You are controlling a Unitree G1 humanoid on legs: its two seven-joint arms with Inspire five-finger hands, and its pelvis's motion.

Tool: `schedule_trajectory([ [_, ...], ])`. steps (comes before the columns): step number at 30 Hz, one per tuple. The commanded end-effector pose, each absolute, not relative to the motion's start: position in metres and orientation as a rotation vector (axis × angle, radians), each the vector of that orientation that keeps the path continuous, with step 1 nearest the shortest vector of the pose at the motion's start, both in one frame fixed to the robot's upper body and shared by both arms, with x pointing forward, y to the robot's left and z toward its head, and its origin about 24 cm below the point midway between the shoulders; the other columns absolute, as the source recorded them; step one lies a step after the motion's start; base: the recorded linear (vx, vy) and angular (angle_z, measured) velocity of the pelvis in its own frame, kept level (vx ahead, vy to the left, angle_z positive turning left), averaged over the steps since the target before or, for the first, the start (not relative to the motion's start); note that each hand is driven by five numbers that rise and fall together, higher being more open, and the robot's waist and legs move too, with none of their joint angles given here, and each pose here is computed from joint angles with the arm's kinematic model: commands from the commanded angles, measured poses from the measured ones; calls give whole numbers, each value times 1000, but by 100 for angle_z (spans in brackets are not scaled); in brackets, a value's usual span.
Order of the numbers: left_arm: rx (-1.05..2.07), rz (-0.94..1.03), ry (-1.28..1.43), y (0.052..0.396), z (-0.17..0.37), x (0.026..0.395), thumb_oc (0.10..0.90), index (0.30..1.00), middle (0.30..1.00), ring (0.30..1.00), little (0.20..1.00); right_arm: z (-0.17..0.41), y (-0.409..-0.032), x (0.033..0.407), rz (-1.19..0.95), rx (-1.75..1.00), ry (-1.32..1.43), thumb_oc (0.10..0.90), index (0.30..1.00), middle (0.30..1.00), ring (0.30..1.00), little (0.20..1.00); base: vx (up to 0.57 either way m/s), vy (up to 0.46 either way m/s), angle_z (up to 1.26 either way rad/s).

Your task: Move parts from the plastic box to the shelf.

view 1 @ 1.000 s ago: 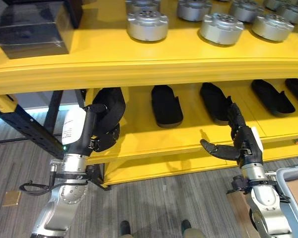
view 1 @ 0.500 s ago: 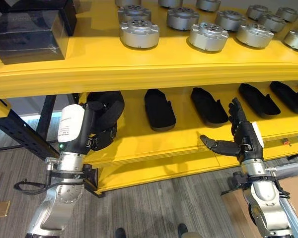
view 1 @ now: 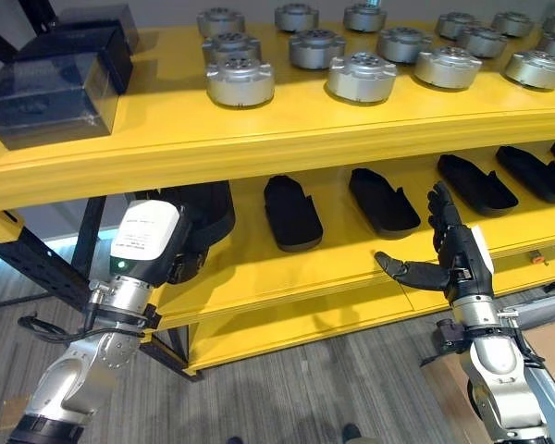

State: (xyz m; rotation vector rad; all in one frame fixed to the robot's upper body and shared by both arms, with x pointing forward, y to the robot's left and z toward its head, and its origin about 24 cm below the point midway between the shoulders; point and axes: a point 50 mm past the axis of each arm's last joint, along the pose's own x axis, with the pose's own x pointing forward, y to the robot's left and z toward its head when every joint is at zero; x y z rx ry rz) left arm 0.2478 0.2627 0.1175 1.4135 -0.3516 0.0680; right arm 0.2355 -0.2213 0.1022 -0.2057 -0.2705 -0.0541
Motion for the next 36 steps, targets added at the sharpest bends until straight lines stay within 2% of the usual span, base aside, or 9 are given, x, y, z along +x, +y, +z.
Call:
schedule_trajectory([
  [1, 1507, 208, -629, 254, 180, 272, 400, 300, 300, 300, 300, 161, -224, 242, -46, -246, -566, 900, 1000, 1000, 1000, 1000, 0, 0, 0],
  [7, 1595, 161, -545, 258, 171, 298, 400, 300, 300, 300, 300, 164, -218, 241, 10, -211, -589, 900, 1000, 1000, 1000, 1000, -23, -2, 2],
  [12, 1563, 203, -449, 268, 160, 309, 400, 300, 300, 300, 300, 171, -212, 239, 45, -192, -635, 900, 1000, 1000, 1000, 1000, -48, -2, 1],
  [18, 1474, 284, -434, 272, 160, 312, 400, 300, 300, 300, 300, 176, -212, 239, 53, -171, -658, 900, 1000, 1000, 1000, 1000, -33, 1, 1],
  [26, 1513, 398, -380, 296, 172, 316, 400, 300, 300, 300, 300, 181, -211, 238, 58, -150, -678, 900, 1000, 1000, 1000, 1000, -9, 23, -8],
  [36, 1540, 439, -326, 309, 172, 314, 400, 300, 300, 300, 300, 179, -215, 235, 40, -164, -668, 900, 1000, 1000, 1000, 1000, 9, 7, 1],
])
